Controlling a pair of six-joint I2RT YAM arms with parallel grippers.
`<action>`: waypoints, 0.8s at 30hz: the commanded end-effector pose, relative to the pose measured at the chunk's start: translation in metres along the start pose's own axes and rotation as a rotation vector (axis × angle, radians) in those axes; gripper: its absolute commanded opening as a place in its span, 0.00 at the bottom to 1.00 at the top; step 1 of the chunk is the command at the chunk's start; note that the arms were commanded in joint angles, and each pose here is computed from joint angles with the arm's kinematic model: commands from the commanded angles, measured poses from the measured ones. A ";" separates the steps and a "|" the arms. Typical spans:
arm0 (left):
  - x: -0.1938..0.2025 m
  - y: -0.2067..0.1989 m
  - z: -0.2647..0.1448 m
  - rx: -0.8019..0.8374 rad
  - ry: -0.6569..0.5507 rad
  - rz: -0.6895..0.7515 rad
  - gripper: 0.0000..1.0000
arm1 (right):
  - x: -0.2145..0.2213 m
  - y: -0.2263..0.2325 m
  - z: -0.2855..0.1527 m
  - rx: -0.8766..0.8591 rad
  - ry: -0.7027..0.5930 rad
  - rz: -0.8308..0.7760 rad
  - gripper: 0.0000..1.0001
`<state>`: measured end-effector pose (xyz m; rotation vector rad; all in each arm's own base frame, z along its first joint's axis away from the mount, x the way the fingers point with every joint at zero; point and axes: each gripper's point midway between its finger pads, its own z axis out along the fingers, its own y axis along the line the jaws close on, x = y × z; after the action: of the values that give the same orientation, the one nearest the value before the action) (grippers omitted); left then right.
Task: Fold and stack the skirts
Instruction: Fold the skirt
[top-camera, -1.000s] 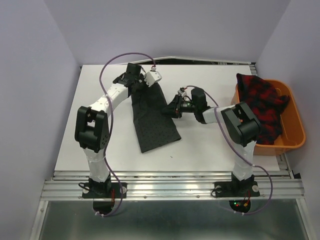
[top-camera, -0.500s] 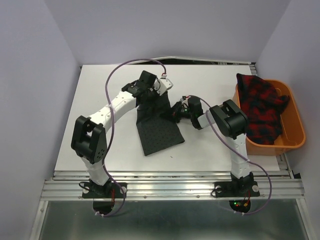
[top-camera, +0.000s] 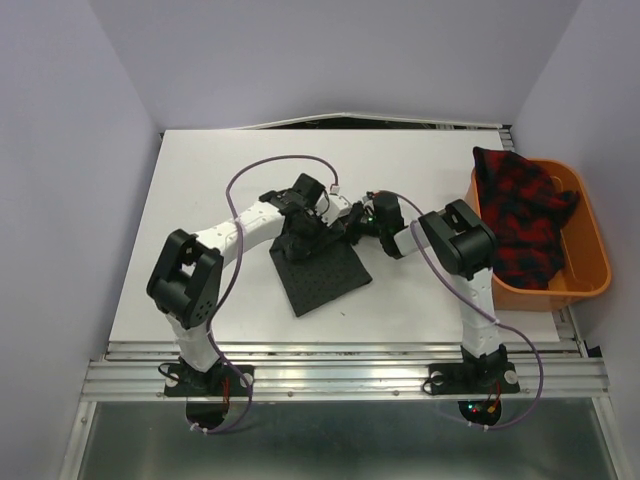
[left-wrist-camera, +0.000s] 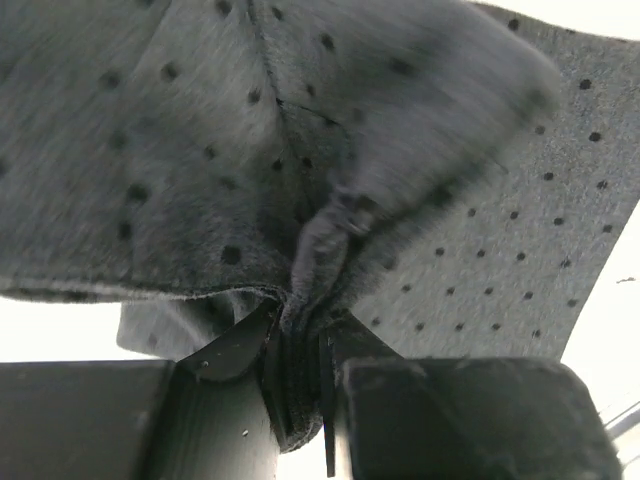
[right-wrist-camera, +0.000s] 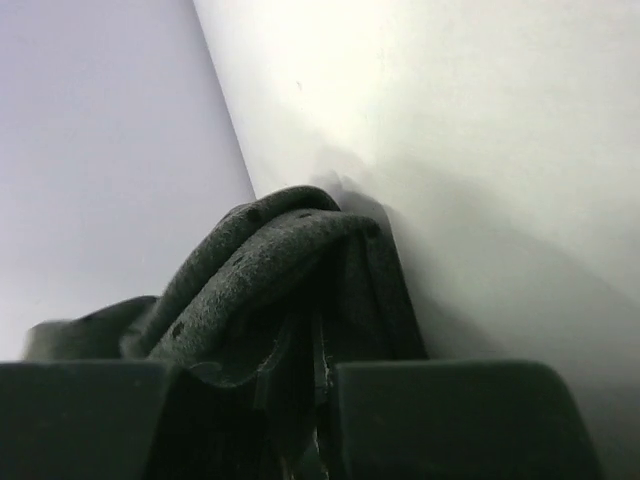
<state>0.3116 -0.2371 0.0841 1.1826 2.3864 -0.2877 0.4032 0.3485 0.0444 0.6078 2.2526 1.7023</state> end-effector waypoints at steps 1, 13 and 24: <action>0.011 -0.017 0.018 0.090 0.052 -0.064 0.00 | 0.011 0.035 -0.011 0.015 0.035 -0.076 0.15; -0.002 0.029 0.017 -0.028 0.019 -0.117 0.00 | 0.044 0.021 -0.061 0.264 0.178 -0.079 0.25; -0.020 0.076 0.001 -0.105 -0.014 -0.185 0.00 | 0.066 0.023 -0.078 0.197 0.240 0.035 0.25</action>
<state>0.3763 -0.2054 0.0780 0.9254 2.4953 -0.2443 0.3224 0.3144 0.0695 0.5203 2.6695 1.5379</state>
